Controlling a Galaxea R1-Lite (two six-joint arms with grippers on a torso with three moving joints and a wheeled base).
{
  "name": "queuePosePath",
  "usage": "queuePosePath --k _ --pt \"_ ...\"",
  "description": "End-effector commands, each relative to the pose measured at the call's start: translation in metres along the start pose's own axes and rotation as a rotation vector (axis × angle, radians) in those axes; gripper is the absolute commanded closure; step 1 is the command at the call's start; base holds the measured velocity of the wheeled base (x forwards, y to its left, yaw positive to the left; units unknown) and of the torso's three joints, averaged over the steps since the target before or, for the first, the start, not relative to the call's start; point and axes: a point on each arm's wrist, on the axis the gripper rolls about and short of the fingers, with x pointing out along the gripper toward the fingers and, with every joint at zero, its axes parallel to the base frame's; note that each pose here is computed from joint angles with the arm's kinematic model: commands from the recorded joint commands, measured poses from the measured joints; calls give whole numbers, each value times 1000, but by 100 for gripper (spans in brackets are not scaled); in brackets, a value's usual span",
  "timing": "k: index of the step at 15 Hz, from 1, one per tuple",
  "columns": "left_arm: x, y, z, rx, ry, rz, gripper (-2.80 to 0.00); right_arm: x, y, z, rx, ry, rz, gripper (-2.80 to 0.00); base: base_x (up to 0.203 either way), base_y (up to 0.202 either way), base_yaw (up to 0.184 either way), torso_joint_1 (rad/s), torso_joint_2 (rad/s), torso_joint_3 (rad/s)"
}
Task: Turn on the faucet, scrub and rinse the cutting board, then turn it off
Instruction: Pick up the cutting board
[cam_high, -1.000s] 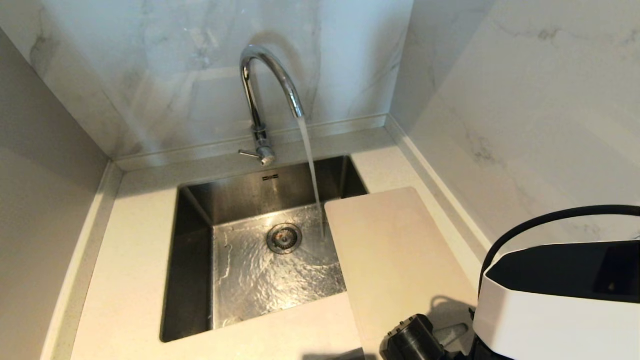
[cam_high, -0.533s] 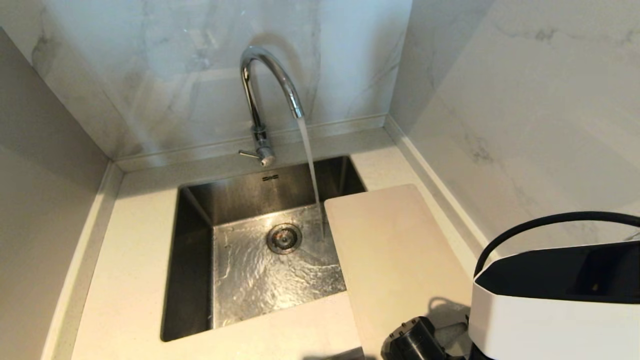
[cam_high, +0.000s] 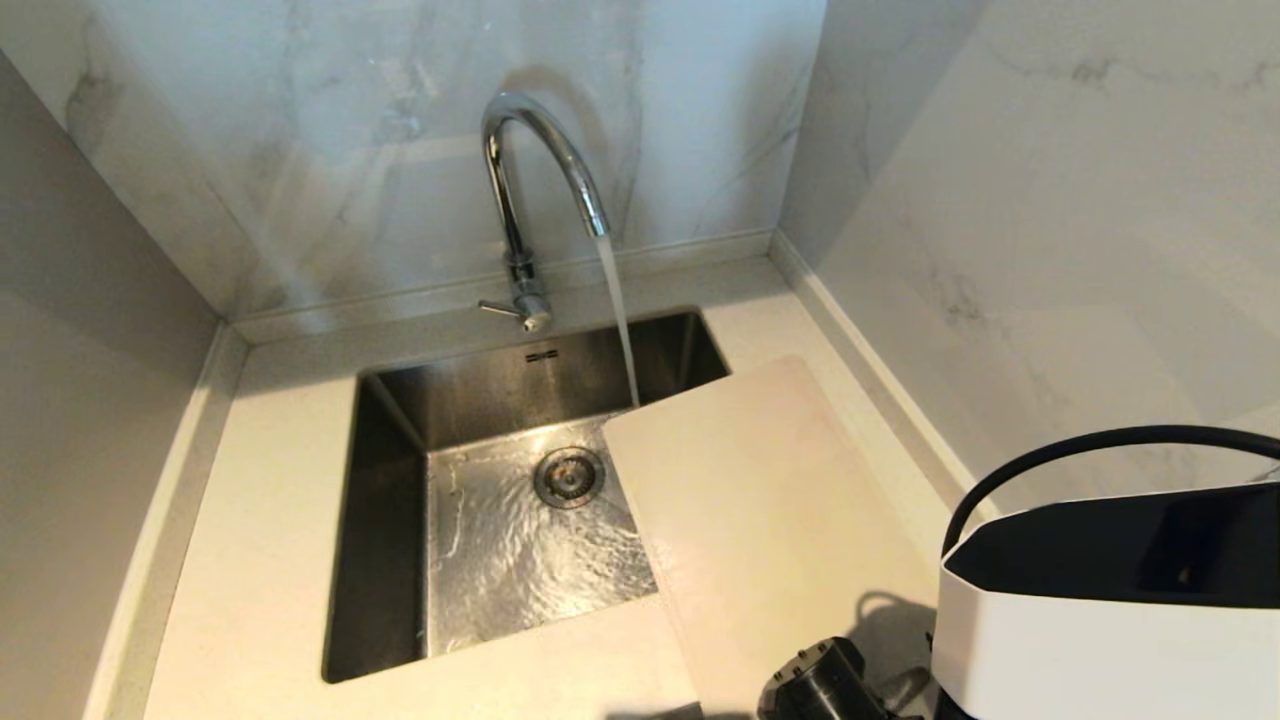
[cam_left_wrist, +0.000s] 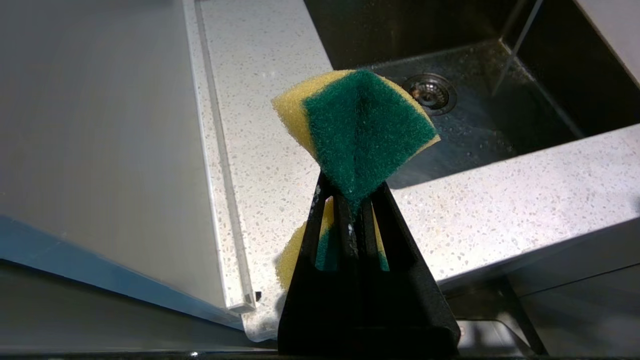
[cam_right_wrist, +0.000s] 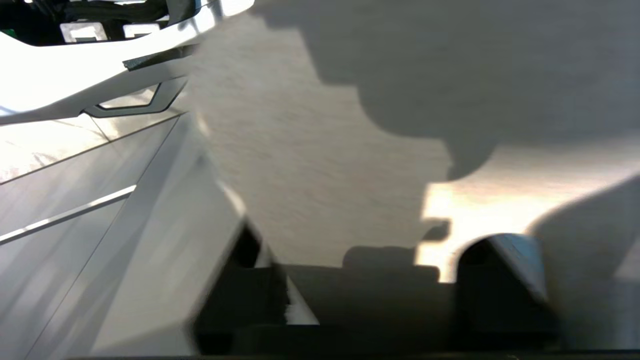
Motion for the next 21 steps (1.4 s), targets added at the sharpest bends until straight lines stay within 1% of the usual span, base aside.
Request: queuePosePath --k 1,10,15,21 --pt "0 0 0 0 1 0 0 -1 1 -1 -5 4 -1 0 0 0 0 0 0 0" --pt "0 0 0 0 1 0 0 -21 -7 1 5 -39 -61 0 0 0 0 0 0 0" --pt "0 0 -1 0 2 0 0 -42 -15 2 17 -83 -128 0 0 0 0 0 0 0" --pt "0 0 0 0 1 0 0 -66 -17 5 13 -117 -200 0 0 0 0 0 0 0"
